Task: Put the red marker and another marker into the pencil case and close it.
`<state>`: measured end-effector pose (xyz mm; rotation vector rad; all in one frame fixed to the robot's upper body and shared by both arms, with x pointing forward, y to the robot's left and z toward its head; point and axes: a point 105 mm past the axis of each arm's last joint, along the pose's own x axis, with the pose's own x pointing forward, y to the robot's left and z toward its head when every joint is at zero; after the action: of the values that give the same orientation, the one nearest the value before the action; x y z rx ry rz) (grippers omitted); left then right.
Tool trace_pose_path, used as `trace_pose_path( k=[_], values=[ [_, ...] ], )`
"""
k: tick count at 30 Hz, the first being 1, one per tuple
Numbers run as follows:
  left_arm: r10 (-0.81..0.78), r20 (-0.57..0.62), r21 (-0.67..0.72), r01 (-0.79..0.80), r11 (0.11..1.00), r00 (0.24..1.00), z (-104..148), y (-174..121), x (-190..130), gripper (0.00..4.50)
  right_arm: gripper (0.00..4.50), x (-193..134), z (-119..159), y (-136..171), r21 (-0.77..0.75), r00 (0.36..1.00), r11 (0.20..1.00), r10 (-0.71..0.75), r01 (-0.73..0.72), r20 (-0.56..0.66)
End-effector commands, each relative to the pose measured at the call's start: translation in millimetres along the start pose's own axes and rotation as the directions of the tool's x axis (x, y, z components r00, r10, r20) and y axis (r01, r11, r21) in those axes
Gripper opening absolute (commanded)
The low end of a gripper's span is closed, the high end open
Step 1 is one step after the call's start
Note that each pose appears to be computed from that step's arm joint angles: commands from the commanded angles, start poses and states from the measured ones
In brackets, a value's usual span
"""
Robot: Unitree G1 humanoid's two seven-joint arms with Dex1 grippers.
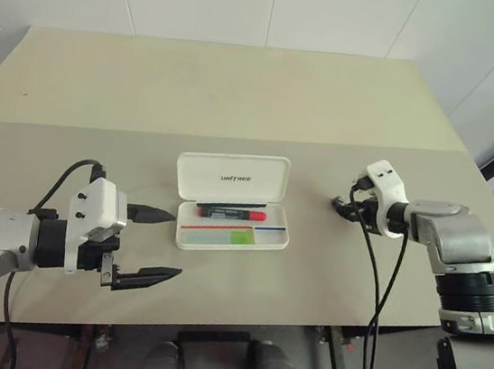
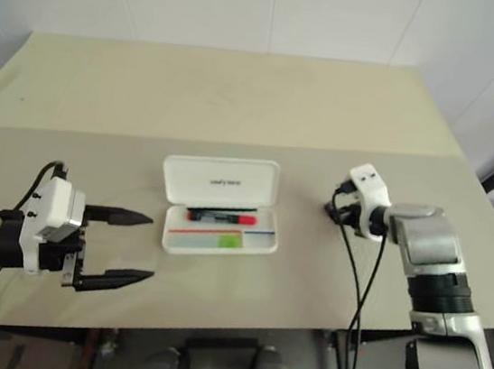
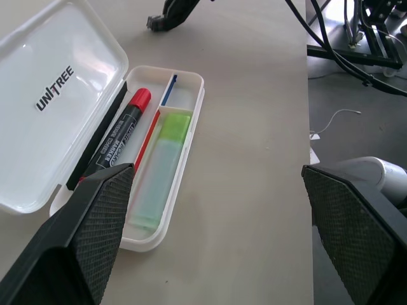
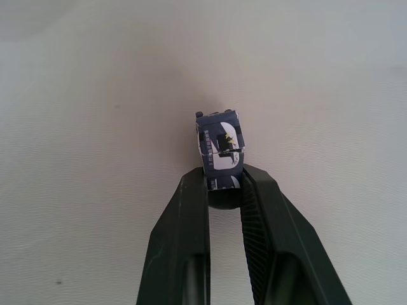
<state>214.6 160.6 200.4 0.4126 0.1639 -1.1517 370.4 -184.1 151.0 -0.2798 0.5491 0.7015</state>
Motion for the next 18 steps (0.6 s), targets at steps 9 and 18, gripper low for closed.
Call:
trace_pose_path(
  k=[9, 18],
  values=[
    [-0.009, 0.063, 0.052, 0.006, 0.999, 0.998, 13, 2, 14, 4.5, 0.34, -50, 33, 103, -0.452, 0.807, 0.712, 0.59, -0.538, -0.031],
    [-0.015, 0.033, 0.05, 0.013, 0.999, 0.999, 10, -2, 16, 4.5, 0.34, 2, 30, 109, -0.563, 0.835, 0.661, 0.541, -0.495, -0.1]
  ],
)
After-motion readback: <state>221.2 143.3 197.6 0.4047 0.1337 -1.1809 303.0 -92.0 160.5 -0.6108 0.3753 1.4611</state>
